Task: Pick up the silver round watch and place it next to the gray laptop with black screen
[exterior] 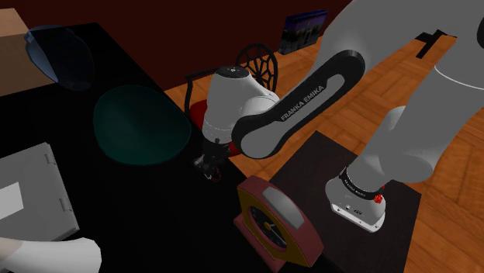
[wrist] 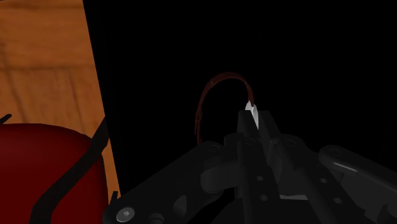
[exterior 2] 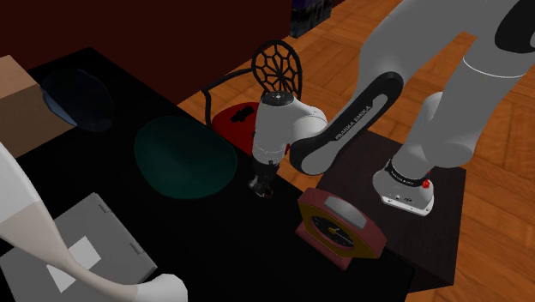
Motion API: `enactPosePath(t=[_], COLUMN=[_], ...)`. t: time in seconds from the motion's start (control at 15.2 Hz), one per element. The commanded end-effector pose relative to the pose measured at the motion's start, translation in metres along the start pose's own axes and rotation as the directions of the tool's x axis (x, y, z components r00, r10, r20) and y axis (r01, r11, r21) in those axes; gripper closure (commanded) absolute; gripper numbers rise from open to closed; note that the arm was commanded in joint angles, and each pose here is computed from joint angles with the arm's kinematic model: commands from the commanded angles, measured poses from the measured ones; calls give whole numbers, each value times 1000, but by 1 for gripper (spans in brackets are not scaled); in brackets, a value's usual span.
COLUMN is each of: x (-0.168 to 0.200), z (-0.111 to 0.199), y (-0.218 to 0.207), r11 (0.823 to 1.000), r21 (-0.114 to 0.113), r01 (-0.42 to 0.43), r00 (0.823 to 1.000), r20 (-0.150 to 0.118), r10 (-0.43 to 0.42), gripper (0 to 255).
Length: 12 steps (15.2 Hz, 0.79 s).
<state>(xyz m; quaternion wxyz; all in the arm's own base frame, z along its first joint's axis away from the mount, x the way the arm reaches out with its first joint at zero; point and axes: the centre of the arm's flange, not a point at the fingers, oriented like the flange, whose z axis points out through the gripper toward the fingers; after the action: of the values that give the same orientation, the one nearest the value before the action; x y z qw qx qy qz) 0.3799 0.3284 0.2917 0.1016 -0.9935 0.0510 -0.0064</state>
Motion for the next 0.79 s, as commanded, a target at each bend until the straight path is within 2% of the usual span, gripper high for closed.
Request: enactPosePath(t=[0.0,0.73], x=[0,0], z=[-5,-62], y=[-1,-13], r11=[1000,1000], r21=[0,0], r01=[0,0], r00=[1000,1000], r20=[0,0], r10=[0,0], gripper=[255,255])
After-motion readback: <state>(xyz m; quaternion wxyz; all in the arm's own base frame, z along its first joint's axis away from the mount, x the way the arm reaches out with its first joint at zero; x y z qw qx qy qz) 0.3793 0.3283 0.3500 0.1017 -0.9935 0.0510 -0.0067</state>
